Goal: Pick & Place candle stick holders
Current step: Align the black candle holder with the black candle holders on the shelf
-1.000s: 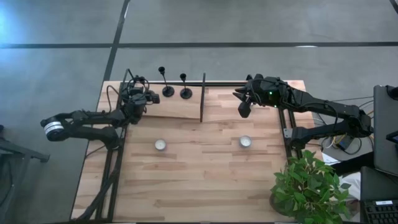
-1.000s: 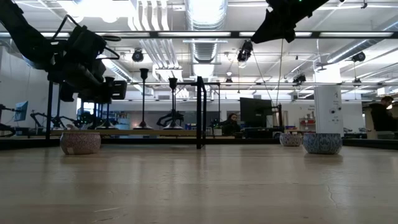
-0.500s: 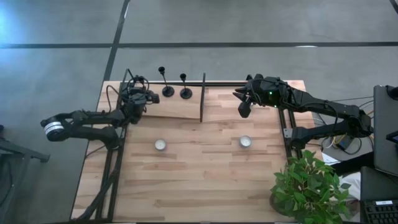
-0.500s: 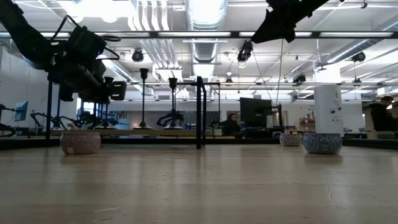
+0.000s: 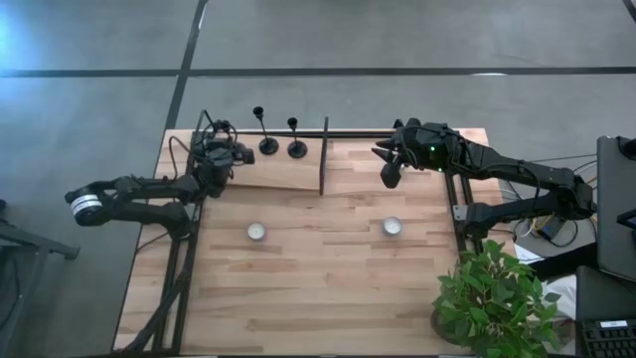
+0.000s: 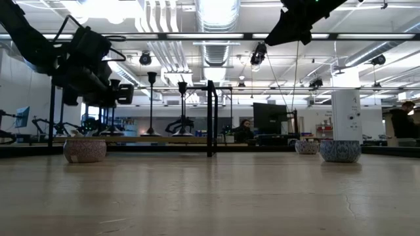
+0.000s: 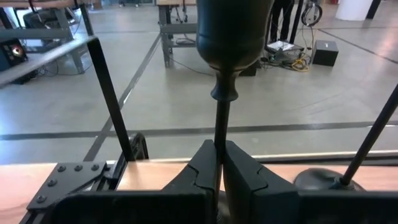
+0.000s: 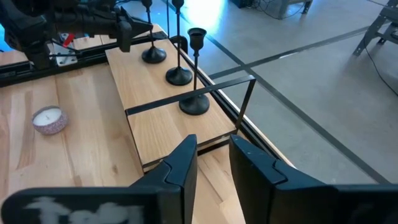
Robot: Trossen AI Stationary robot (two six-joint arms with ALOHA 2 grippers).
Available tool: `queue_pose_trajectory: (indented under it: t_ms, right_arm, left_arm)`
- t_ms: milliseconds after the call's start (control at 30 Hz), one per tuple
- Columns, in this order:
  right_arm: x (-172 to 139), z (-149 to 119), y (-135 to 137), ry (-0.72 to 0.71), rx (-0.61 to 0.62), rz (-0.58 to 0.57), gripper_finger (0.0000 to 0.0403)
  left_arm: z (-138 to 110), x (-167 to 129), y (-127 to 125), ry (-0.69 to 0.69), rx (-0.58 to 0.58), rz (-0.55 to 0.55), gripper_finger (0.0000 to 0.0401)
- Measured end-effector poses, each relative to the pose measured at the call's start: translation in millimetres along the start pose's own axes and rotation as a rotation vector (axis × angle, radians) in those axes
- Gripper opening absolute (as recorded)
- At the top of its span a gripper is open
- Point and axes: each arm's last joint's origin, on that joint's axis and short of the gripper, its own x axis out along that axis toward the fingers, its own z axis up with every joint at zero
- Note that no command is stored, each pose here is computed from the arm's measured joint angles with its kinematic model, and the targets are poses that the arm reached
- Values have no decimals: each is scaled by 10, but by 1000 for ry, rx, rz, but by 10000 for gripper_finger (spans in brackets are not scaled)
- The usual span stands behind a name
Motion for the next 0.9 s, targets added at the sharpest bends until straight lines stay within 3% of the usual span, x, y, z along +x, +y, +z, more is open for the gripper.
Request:
queue_pose_trajectory:
  t_ms: [533, 900]
  right_arm:
    - [0, 0, 0, 0, 0, 0, 64]
    - [1, 0, 0, 0, 0, 0, 76]
  left_arm:
    - [-21, 79, -29, -11, 11, -26, 14]
    - [-81, 134, -84, -15, -2, -46, 14]
